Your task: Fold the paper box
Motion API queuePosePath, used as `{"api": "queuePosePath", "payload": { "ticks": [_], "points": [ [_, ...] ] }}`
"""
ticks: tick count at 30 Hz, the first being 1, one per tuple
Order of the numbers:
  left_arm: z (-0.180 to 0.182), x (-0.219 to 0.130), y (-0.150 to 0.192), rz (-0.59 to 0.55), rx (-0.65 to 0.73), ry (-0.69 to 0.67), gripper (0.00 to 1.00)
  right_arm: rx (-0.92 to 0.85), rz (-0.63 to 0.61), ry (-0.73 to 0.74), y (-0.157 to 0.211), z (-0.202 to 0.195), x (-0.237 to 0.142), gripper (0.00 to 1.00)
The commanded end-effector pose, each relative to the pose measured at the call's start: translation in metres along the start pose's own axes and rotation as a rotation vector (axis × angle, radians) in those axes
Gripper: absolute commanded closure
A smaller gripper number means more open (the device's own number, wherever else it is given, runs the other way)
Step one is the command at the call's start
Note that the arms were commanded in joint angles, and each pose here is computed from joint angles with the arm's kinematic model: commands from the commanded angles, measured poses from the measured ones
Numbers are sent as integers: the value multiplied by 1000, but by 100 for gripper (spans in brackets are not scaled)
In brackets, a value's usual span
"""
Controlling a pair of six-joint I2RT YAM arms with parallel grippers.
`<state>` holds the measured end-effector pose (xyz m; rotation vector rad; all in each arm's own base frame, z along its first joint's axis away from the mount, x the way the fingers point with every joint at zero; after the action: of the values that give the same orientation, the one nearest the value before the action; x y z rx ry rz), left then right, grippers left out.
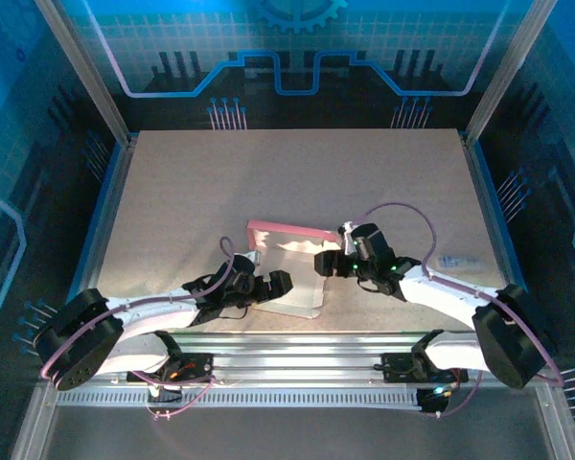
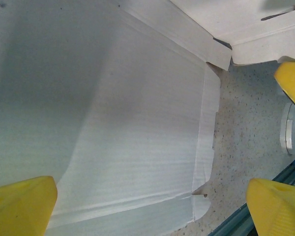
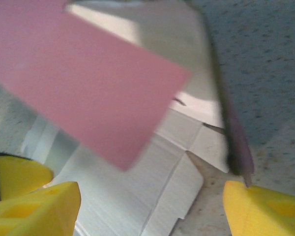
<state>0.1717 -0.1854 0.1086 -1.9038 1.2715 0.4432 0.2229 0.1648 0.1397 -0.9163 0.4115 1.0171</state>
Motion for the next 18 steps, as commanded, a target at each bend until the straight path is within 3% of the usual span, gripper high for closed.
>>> {"api": "queuePosePath", "payload": {
  "ticks": [1, 8, 11, 18],
  "points": [
    [19, 5, 22, 79, -44, -71, 1, -11, -15, 29, -10, -5, 4, 23],
    [17, 5, 25, 88, -31, -74, 1, 10, 2, 73, -18, -15, 19, 24],
    [17, 5, 26, 84, -38, -79, 1, 24, 23, 55, -18, -13, 21, 30],
    [13, 5, 23, 50, -43, -67, 1, 121, 91, 33, 5, -17, -1, 30]
  ]
}}
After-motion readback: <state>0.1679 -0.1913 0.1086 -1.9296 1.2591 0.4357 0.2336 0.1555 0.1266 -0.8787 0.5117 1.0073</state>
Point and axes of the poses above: each hand's point on the last joint's axis, 136 mm out from that joint toward the fingers, its own x axis out along the fingers, its own z axis along the line the jaws close on, y = z × x, the point moved 9 cm from there along -x, back along the fingers, and after that the axes turned 11 degrees about x, right-handed, at the moved point
